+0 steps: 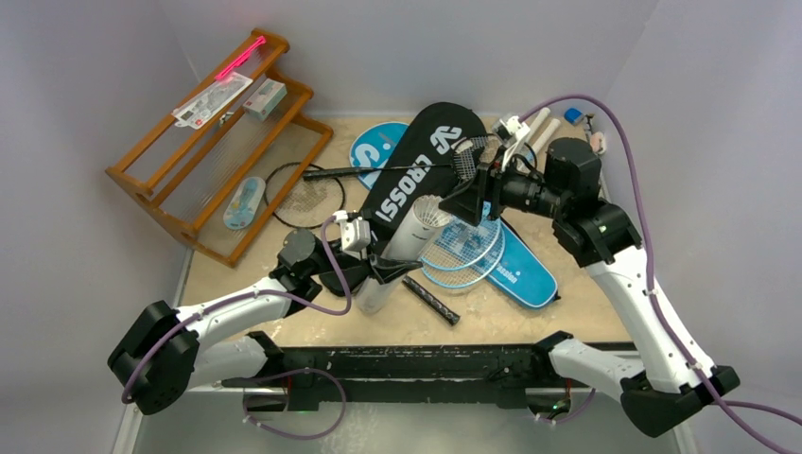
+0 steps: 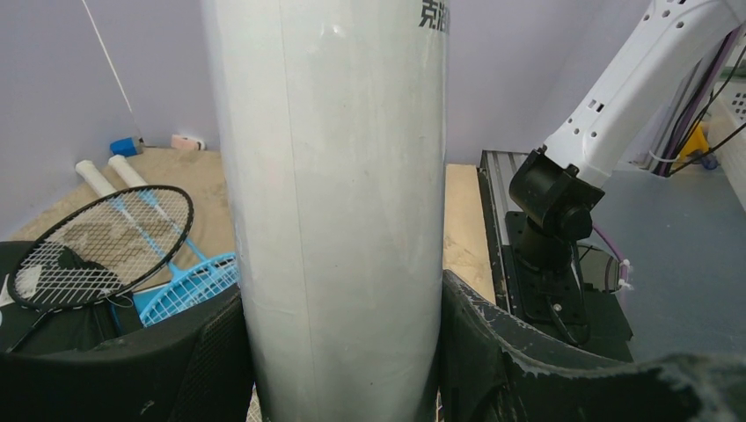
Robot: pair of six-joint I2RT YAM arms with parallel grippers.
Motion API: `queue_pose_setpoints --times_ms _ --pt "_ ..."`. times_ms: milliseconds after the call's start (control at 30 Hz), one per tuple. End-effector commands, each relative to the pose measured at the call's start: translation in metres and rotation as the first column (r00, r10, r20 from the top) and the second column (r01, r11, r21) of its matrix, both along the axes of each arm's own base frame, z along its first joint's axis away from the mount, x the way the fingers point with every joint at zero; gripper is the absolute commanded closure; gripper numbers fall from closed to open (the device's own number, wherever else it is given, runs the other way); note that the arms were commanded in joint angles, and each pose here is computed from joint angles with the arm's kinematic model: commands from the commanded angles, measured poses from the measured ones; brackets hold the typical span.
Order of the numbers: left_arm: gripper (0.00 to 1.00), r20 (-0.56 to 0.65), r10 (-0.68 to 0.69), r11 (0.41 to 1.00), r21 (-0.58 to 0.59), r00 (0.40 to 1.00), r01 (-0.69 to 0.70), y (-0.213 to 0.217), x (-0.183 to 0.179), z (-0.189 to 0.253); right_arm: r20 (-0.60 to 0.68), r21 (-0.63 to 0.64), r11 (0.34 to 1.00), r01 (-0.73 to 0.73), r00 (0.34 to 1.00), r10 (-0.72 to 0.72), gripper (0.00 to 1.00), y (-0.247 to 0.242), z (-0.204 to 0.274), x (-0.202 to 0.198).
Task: Pack up the badminton gear
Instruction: Place the shuttlecock at the shuttle tube, then adjust the racket bag at the center of the board.
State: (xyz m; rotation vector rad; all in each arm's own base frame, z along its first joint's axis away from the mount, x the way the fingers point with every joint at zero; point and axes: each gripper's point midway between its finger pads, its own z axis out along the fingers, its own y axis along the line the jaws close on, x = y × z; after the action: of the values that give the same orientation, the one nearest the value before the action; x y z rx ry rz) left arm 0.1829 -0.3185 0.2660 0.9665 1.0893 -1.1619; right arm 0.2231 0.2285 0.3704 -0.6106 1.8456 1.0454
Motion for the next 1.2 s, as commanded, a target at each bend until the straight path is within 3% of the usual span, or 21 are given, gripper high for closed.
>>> queue_pose_setpoints --times_ms 0,200,367,533,700,800,900,1000,1167 --pt "0.45 0.05 -0.024 0.998 -0.055 0.998 0.027 -0.001 -0.005 0.021 -0.04 -0.013 0.999 -0.045 0.998 0.045 0.36 0.004 -0.021 -0.006" --pt "0.45 0.049 -0.026 0.998 -0.062 0.998 0.029 -0.001 -0.006 0.023 -0.082 0.017 0.997 -0.079 0.993 0.08 0.36 0.012 -0.028 -0.007" --pt "0.44 0.045 -0.023 0.998 -0.058 0.999 0.026 -0.001 -0.006 0.022 -0.019 0.01 1.0 -0.018 1.0 0.018 0.32 0.002 -0.007 -0.005" --pt "0.45 0.04 -0.009 0.999 -0.052 0.999 0.011 0.002 -0.005 0.02 -0.034 -0.027 0.984 0.179 0.983 -0.179 0.28 -0.023 -0.003 0.005" --pt "0.45 0.017 0.089 0.993 -0.075 0.996 -0.088 0.015 0.002 0.026 -0.058 -0.135 0.918 0.372 0.922 -0.383 0.27 -0.057 -0.028 0.015" --pt "0.44 -0.026 0.204 0.977 -0.054 0.979 -0.205 0.028 0.015 0.025 -0.095 -0.217 0.833 0.509 0.839 -0.537 0.26 -0.083 -0.057 0.022" --pt "0.44 -0.049 0.279 0.959 -0.039 0.959 -0.281 0.04 0.02 0.024 -0.143 -0.344 0.71 0.614 0.713 -0.686 0.22 -0.109 -0.104 0.028" --pt "0.44 -0.058 0.335 0.938 -0.067 0.94 -0.339 0.054 0.021 0.028 -0.2 -0.459 0.577 0.676 0.553 -0.808 0.22 -0.139 -0.152 0.03" --pt "0.44 -0.067 0.368 0.925 -0.071 0.927 -0.373 0.063 0.02 0.029 -0.313 -0.546 0.396 0.738 0.259 -0.914 0.18 -0.197 -0.215 0.025"
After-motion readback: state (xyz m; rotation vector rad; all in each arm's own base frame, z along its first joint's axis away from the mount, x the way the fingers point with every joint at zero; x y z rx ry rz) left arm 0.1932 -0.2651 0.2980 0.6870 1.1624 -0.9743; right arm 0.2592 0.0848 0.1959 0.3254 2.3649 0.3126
